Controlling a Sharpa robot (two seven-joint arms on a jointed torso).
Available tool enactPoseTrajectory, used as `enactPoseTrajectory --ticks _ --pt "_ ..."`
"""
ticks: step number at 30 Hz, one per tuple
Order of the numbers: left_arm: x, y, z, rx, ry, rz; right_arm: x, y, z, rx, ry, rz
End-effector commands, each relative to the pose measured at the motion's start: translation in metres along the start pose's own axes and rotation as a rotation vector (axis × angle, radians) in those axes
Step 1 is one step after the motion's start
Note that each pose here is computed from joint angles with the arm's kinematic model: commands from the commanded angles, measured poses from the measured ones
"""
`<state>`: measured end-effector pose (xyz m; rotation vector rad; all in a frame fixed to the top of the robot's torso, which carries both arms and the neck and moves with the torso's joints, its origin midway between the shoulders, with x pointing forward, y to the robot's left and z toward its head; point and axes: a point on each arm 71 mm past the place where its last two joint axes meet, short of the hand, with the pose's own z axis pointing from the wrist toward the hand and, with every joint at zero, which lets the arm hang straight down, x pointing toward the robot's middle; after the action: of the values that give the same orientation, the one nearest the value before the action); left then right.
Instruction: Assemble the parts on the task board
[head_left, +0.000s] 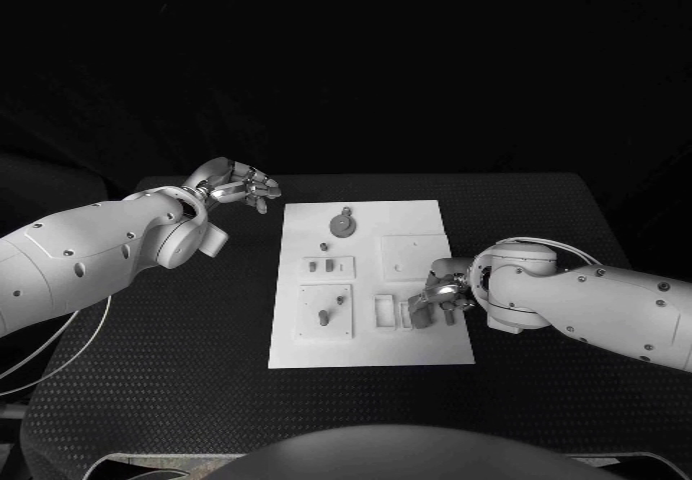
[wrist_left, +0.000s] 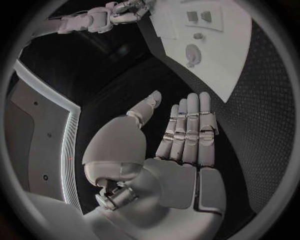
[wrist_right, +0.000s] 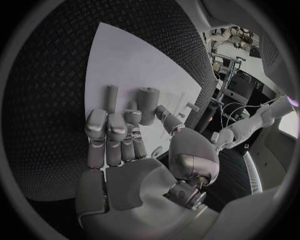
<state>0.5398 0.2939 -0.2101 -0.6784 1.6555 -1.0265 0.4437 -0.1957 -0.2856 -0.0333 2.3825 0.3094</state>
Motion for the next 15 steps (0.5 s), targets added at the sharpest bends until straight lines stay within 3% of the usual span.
enactPoseTrajectory --ticks 1,5,15 --pt "0.0013 -0.0017 0.0006 0.008 0.012 -0.010 0.0074 -0.0020 0.0018 0.016 0.016 -0.007" --pt "0.0012 -0.0016 0.0005 0.007 0.012 -0.010 0.0053 -0.0048 0.0005 0.013 -0.013 0.028" --pt "0.0001 -0.0008 0.0005 0.004 0.009 -0.009 0.0035 -0.0077 -0.0055 0.001 -0.026 0.109"
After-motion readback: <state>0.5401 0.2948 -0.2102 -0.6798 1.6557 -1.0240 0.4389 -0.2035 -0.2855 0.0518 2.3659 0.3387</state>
